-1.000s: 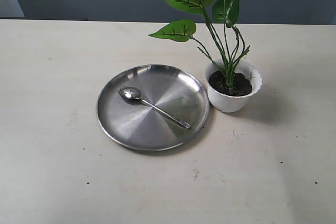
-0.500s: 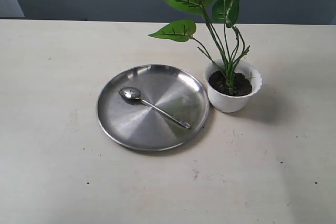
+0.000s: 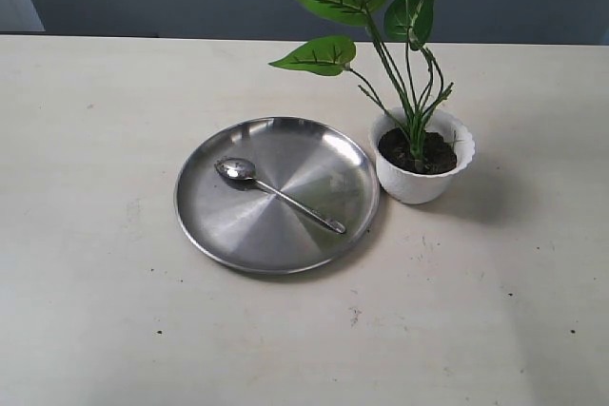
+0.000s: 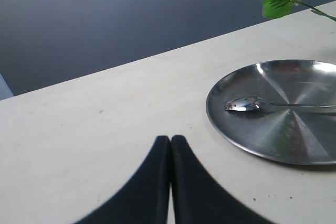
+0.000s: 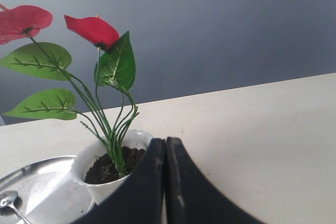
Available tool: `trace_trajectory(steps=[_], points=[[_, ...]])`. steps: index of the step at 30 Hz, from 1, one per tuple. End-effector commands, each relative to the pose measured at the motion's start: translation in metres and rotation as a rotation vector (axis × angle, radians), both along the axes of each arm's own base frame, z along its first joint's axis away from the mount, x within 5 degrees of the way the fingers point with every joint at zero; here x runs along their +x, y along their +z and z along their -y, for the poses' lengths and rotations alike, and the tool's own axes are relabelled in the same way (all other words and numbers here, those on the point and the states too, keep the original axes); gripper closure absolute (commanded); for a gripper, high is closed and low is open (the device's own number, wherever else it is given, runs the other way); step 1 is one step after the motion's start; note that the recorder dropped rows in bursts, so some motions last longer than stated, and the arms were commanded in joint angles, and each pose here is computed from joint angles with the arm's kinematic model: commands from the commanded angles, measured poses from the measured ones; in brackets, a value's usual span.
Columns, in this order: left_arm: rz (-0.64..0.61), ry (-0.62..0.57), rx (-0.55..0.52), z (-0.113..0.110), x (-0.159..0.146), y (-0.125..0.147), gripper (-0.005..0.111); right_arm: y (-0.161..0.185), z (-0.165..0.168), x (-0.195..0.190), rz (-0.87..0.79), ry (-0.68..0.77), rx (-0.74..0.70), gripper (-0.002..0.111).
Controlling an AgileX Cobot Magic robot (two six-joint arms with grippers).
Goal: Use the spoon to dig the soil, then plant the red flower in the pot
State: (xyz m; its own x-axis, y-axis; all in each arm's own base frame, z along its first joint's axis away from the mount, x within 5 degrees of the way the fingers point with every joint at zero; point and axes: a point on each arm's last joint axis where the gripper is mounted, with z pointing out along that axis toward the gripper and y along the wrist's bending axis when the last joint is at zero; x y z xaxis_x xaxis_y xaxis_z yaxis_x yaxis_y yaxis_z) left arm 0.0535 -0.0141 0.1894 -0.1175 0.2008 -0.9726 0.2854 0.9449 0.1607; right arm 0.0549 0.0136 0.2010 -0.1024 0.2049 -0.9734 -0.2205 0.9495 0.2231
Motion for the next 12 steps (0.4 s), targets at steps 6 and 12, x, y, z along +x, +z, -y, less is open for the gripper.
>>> trace_trajectory(steps=[6, 12], points=[[0.013, -0.006, -0.015, 0.0005, -0.0001, 0.002, 0.106, 0.0009, 0.0003, -0.0001, 0.015, -0.005, 0.002, 0.109], [0.013, -0.006, -0.015, 0.0005, -0.0001, 0.002, 0.106, 0.0009, 0.0003, -0.0001, 0.015, -0.005, 0.002, 0.109]])
